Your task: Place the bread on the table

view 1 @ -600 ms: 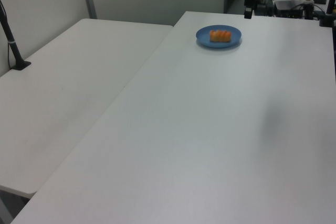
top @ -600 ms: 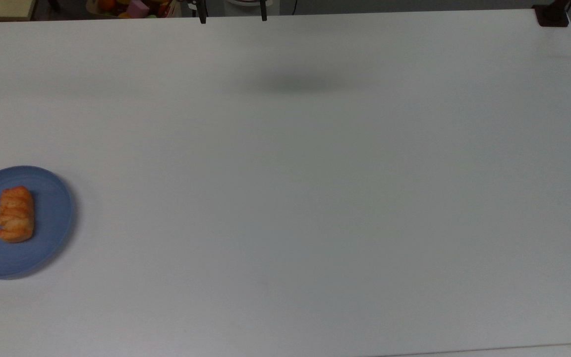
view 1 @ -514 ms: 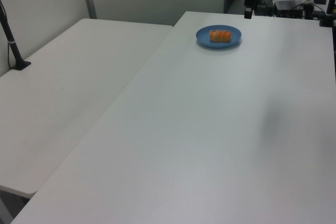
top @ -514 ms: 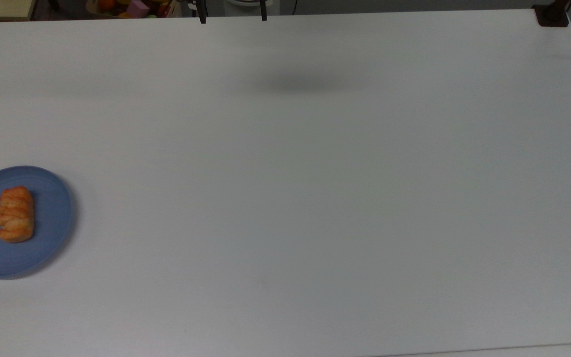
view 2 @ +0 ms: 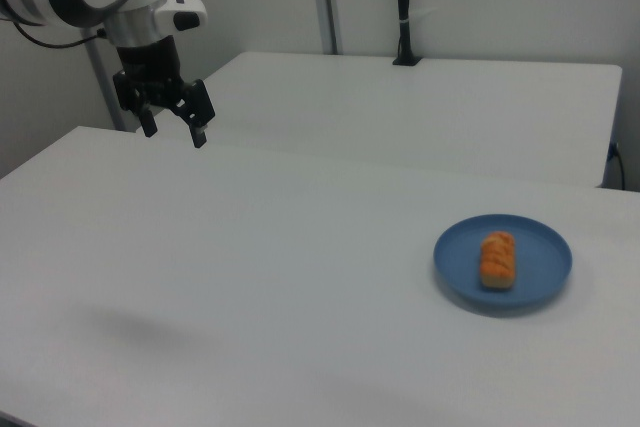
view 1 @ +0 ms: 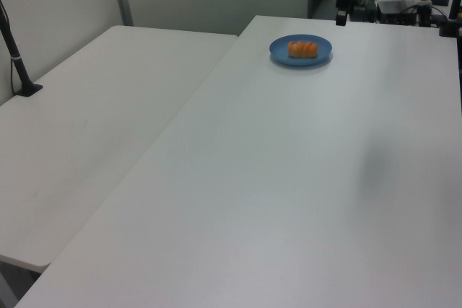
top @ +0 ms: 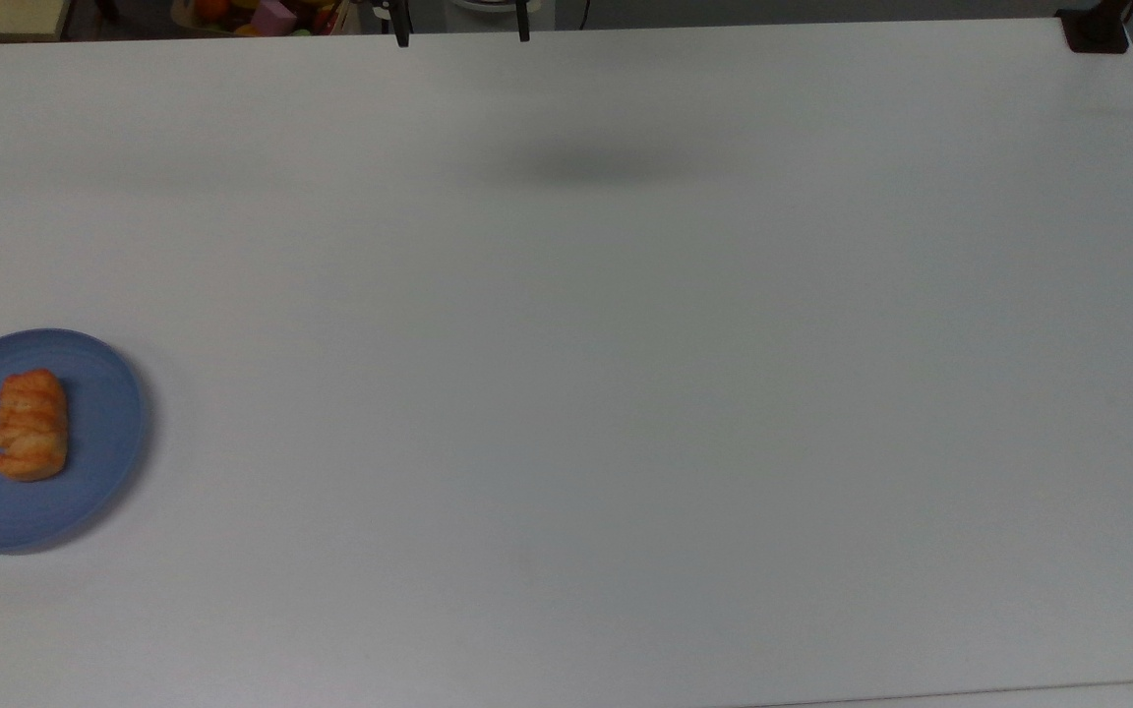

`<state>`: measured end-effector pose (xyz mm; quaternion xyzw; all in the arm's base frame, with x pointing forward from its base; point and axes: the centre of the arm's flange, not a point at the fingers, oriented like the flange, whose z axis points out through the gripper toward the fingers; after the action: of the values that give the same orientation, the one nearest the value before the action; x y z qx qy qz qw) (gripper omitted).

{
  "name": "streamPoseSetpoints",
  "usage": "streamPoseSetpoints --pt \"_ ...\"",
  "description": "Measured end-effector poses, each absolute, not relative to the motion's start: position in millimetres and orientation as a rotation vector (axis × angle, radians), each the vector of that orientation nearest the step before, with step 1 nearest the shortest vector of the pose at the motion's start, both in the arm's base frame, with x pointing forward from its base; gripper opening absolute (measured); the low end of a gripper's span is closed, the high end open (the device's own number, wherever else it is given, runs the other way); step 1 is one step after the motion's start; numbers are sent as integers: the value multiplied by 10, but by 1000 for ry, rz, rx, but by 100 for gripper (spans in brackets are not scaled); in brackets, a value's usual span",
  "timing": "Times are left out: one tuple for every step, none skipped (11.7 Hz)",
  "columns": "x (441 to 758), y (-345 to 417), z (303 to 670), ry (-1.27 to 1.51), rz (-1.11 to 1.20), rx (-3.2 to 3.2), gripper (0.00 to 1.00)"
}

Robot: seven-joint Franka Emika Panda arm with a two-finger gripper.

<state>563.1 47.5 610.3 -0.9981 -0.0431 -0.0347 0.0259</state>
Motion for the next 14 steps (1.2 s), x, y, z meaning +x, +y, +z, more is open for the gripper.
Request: streamPoseSetpoints --pt "5631 475 6103 -133 -107 -3085 100" --pt "5631 475 6103 -133 -107 -3085 100" --pt "5631 475 6103 -133 -107 -3085 100" --pt "5631 473 6103 -133 -107 -3085 100" --pt "5631 470 6103 -132 -107 -3085 100" --pt "5631 468 6103 -131 -107 -3085 100" --pt "5632 465 6103 -130 -107 -3085 100" --pt "5632 460 6102 -129 -107 -3085 100" --pt "5632 456 6100 -128 -106 -3086 100" --pt "5635 445 6095 -135 -105 -3086 100" --pt "5645 413 6077 -166 -102 -3086 100" --pt "5671 341 6040 -200 -94 -3086 100" --pt "5721 227 5989 -220 -88 -3087 100" --pt "5796 86 5936 -222 -85 -3089 100"
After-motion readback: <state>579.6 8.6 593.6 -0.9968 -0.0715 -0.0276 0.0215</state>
